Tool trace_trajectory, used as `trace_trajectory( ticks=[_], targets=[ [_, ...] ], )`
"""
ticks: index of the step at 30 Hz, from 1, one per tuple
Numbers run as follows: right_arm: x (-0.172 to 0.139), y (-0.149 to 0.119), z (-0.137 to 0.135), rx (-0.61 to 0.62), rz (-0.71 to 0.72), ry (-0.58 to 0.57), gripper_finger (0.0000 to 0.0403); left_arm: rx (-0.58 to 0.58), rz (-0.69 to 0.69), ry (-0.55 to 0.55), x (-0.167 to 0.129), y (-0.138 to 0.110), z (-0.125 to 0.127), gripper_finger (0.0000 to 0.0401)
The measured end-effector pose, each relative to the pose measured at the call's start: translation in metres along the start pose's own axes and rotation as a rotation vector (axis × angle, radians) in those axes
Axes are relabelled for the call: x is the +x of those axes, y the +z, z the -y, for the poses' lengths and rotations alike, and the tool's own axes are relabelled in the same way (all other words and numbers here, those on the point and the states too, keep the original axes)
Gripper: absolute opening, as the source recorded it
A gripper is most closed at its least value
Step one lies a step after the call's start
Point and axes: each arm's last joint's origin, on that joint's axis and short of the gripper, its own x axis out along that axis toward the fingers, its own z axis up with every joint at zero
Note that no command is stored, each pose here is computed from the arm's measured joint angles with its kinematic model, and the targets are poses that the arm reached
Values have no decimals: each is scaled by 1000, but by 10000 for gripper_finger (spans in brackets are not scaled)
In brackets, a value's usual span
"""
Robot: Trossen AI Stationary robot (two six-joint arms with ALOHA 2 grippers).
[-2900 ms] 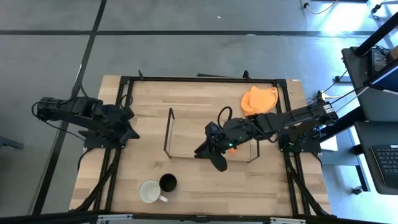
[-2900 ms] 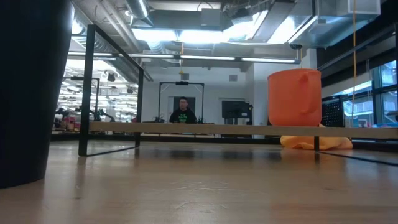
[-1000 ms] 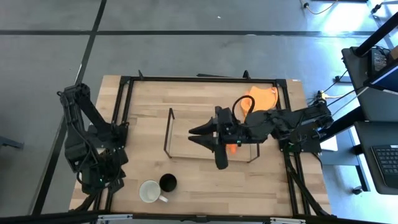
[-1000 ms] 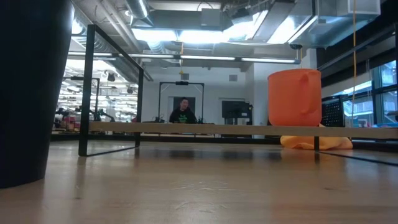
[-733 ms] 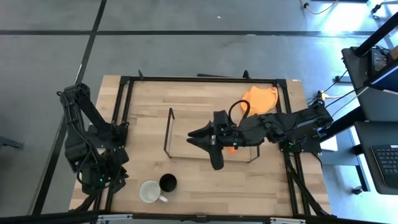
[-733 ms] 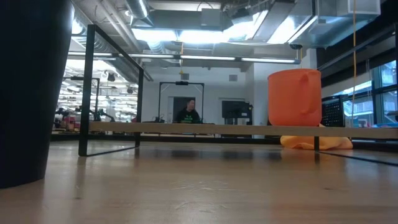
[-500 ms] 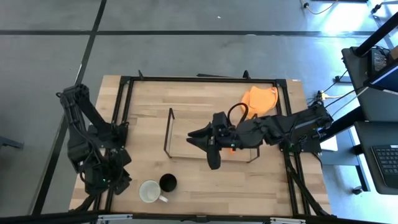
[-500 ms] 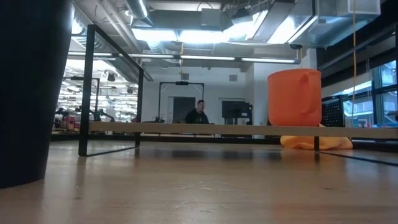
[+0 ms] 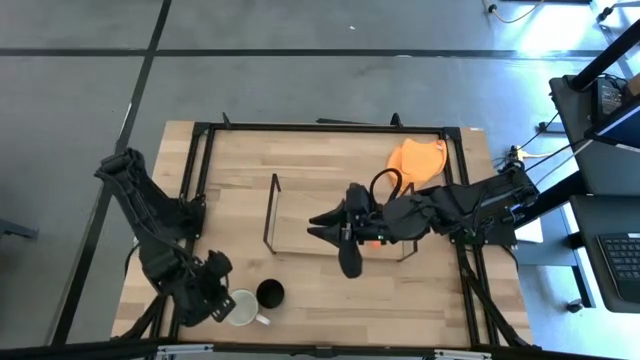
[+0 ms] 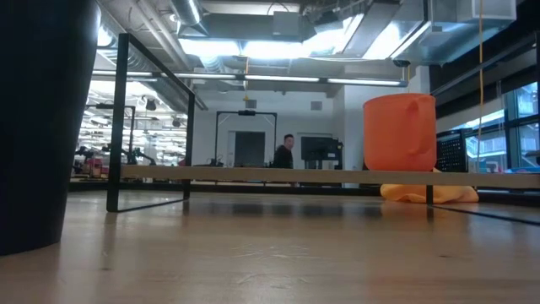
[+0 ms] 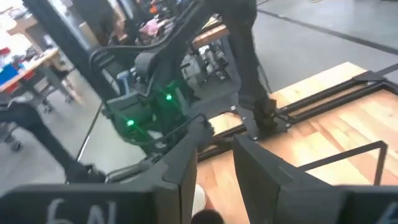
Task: Stack small to large cups/mugs on shelf
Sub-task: Put the brown mug on the shelf
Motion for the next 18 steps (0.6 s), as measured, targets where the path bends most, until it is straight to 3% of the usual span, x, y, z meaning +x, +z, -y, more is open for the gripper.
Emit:
trace_trajectory(
  ticks=[18],
  targets=[
    [0,-2,1,-82,-25,3,106,-25,27,98,29,6,8,108]
  ],
)
